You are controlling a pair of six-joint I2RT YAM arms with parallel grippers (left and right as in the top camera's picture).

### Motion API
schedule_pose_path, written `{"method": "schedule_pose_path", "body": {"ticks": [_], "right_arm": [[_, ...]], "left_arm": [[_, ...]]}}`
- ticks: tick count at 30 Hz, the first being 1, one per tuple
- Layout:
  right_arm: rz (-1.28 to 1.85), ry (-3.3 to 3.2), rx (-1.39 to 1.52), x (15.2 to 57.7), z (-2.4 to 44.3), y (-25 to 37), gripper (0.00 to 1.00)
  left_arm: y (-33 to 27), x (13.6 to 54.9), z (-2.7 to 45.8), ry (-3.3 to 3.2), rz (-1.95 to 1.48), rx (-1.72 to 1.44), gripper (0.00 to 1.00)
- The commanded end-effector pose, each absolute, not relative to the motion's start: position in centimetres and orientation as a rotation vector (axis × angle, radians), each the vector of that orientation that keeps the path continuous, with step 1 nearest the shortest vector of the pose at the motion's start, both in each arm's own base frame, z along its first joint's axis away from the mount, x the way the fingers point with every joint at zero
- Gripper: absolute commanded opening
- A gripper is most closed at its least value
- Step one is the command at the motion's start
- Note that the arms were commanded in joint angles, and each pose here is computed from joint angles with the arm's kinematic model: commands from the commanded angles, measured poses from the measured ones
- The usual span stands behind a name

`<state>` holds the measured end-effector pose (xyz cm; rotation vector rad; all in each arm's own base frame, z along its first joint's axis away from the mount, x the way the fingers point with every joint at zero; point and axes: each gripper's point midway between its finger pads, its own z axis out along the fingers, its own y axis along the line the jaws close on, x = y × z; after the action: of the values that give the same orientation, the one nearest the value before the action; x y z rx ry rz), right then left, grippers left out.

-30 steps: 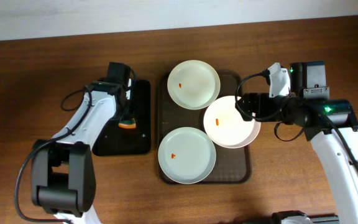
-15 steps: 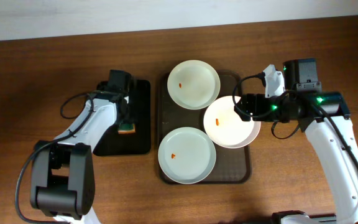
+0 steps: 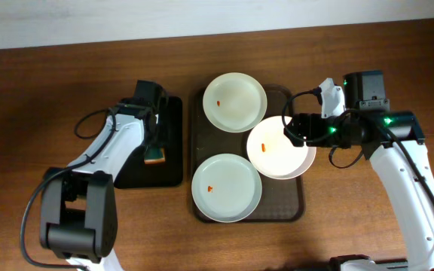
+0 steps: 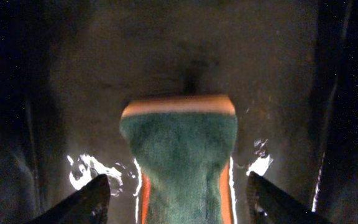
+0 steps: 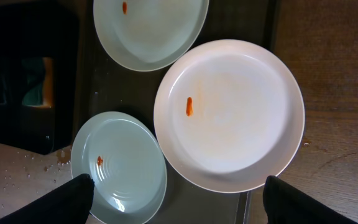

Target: Clean dirty plates on tray and stack at the side

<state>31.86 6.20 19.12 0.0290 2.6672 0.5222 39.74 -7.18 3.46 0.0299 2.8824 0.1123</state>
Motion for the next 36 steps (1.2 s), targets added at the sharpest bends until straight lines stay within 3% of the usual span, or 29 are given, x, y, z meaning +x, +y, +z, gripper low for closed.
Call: {"method": "schedule_pose_path", "body": {"ticks": [1,3,6,7,8,9,11,17,24,27,31,36], "right_arm": [[0.509,2.648,0.035,32.3,19.8,6.0,0.88],[0.509,2.648,0.035,32.3,19.8,6.0,0.88],[0.509,2.649,0.036,32.3,19.8,6.0,0.88],[0.509,2.648,0.035,32.3,19.8,6.0,0.88],[0.509,2.648,0.035,32.3,19.8,6.0,0.88],[0.509,2.648,0.035,32.3,19.8,6.0,0.88],[0.508,2.647,0.035,32.3,19.8,6.0,0.88],[0.414,2.647,0.058,33.1,19.3,4.8,0.82],[0.427,2.739,0.118,34.1,16.1,4.8,0.71],[0.541,2.623,0.057,36.5,17.4,6.3,0.63],[0.599,2.59,0.022,41.2,17.2,7.8,0.62],[0.557,2.558,-0.112,48.9,9.2,10.5,0.56]], "left_arm": [[-7.8,38.9,4.4,2.902,0.048,0.044,0.55],[-7.6,38.4,3.0,2.922,0.055,0.045,0.43],[-7.5,37.8,0.7,2.93,0.058,0.047,0.39],[-7.6,38.0,0.4,2.923,0.054,0.046,0.27],[-7.7,38.4,0.5,2.907,0.049,0.045,0.08],[-7.7,38.5,0.6,2.902,0.047,0.044,0.0],[-7.7,38.7,1.3,2.901,0.049,0.052,0.0],[-8.6,42.0,10.6,2.789,0.007,0.048,0.0],[-12.6,42.5,12.2,2.75,-0.2,0.128,0.0],[-15.4,44.5,15.2,2.633,-0.309,0.182,0.0],[-18.2,47.4,20.0,2.442,-0.448,0.229,0.0],[-21.3,48.3,20.5,2.361,-0.485,0.29,0.0]]}}
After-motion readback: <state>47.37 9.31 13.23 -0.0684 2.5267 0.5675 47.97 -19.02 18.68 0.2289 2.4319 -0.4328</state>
